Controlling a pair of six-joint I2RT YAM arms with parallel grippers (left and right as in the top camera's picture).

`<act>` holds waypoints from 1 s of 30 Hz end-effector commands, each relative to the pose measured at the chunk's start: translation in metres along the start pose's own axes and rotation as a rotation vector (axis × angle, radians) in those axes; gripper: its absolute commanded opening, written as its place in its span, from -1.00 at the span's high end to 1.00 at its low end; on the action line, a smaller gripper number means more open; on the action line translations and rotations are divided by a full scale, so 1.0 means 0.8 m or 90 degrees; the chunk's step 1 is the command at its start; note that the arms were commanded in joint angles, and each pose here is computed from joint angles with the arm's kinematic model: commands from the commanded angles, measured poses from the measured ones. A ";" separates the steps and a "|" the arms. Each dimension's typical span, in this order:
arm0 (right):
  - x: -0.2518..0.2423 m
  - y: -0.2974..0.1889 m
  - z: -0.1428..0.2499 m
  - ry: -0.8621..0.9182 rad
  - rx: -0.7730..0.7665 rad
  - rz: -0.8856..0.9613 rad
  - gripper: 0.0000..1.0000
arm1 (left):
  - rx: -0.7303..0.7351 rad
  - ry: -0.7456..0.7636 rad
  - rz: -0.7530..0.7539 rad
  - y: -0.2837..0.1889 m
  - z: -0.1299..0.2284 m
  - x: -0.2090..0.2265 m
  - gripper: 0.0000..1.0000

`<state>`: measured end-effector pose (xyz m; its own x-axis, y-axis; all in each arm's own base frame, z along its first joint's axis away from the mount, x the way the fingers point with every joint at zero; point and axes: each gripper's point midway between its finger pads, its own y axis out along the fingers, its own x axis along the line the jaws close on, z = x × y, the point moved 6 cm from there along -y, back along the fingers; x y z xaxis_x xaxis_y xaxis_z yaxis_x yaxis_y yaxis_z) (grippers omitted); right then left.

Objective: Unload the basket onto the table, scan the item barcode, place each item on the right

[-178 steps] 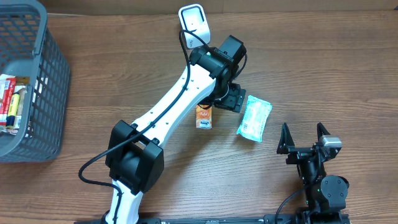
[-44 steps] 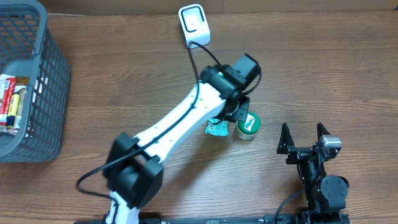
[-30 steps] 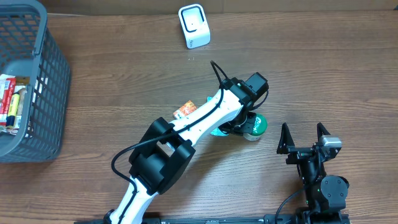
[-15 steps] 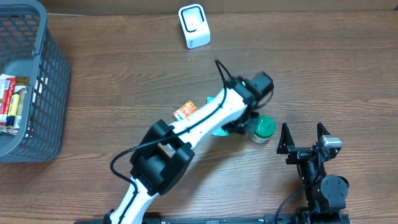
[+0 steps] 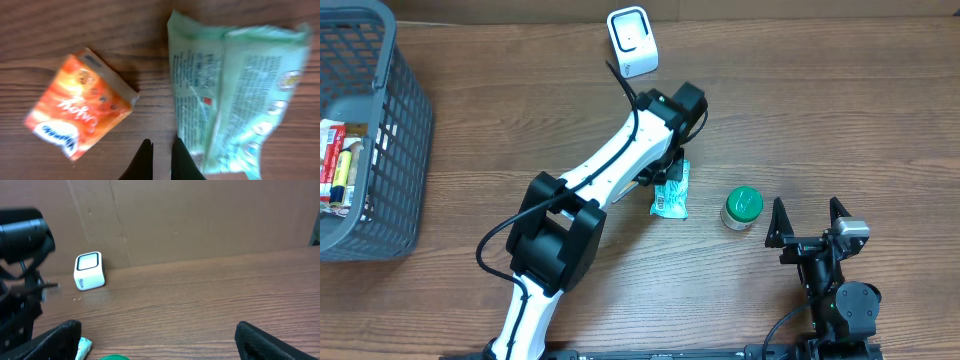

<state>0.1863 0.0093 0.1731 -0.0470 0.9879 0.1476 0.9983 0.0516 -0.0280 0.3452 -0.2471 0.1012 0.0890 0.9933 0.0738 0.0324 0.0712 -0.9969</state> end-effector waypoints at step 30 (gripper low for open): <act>-0.001 0.000 0.002 -0.002 -0.004 0.002 -1.00 | -0.081 0.043 0.016 -0.047 -0.039 0.017 0.91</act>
<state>0.1863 0.0093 0.1731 -0.0474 0.9880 0.1468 0.9983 0.0520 -0.0280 0.3494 -0.2582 0.1057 0.1590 0.9870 0.0227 0.0526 0.0145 -0.9985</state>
